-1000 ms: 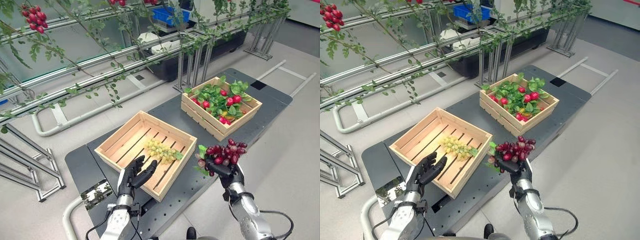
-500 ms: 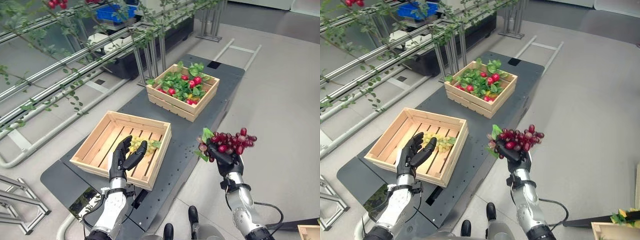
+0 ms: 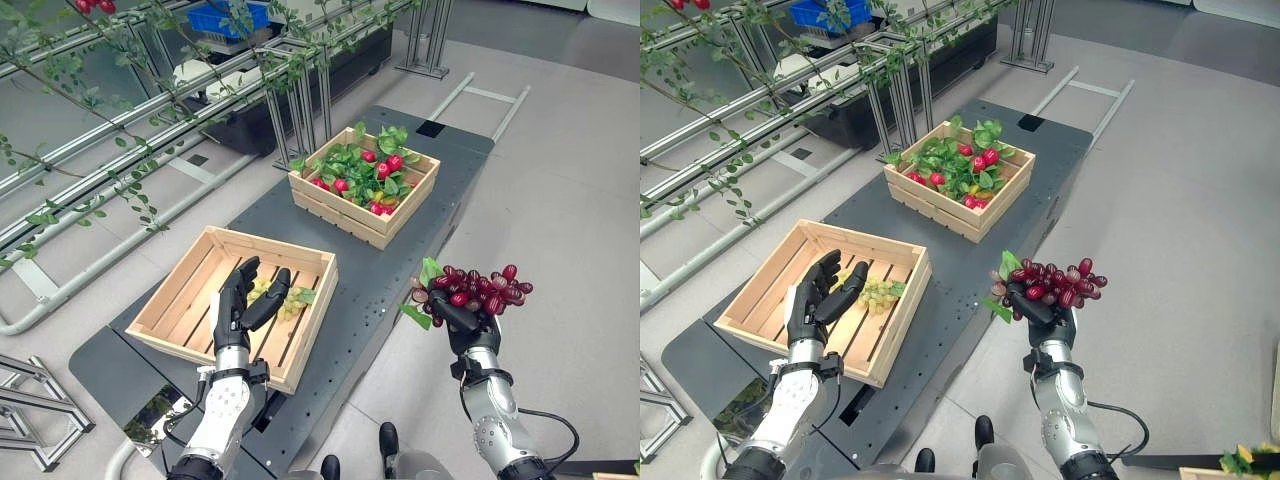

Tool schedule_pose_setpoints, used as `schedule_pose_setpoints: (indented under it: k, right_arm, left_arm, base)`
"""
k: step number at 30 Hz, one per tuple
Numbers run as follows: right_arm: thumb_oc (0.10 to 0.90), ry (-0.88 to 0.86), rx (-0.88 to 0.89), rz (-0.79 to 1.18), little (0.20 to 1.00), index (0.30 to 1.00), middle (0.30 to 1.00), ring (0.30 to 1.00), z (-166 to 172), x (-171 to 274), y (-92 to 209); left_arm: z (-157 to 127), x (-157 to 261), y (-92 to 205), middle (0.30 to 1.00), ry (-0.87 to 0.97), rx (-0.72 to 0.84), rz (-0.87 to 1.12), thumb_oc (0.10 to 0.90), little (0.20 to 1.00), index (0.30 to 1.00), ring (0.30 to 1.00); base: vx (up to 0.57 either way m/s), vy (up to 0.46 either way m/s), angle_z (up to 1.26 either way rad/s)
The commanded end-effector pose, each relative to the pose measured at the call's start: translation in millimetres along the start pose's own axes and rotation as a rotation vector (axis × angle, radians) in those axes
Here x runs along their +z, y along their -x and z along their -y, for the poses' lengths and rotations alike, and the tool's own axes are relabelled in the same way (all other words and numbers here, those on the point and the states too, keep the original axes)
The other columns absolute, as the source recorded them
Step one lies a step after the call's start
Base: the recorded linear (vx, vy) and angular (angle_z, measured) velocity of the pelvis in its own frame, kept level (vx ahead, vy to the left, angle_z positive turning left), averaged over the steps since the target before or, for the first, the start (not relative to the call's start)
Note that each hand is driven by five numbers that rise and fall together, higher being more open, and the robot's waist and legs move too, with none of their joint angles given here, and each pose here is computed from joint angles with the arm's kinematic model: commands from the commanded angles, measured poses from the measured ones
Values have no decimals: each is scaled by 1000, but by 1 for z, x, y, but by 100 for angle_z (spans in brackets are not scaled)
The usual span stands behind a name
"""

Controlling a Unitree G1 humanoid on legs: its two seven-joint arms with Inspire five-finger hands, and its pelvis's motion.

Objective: Pick up the fruits from the basket on one side to the basket on the other side

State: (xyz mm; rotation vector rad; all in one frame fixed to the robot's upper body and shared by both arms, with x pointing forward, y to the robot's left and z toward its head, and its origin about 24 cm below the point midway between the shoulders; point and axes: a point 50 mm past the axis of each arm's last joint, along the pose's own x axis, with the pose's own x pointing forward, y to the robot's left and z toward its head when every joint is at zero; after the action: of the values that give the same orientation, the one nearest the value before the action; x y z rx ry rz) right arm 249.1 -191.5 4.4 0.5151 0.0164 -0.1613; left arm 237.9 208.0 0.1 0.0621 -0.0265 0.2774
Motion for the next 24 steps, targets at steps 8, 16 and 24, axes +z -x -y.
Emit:
schedule_pose_setpoints:
  k: [8, 16, 24]
  right_arm:
    - [400, -74, 82, 251, 300, 300, 300, 300, -17, 39, -4]
    - [400, -81, 97, 80, 300, 300, 300, 300, -22, 2, -7]
    - [400, -61, 8, -45, 300, 300, 300, 300, -14, -12, -15]
  left_arm:
    - [13, 55, -16, 900, 28, -153, 301, 800, 900, 900, 900]
    - [-12, 34, -17, 900, 77, -50, 144, 800, 900, 900, 900]
    - [5, 24, -15, 900, 140, -57, 74, 800, 900, 900, 900]
  base:
    - [-77, 22, -23]
    - [-110, -111, -70]
    - [-2, -198, -49]
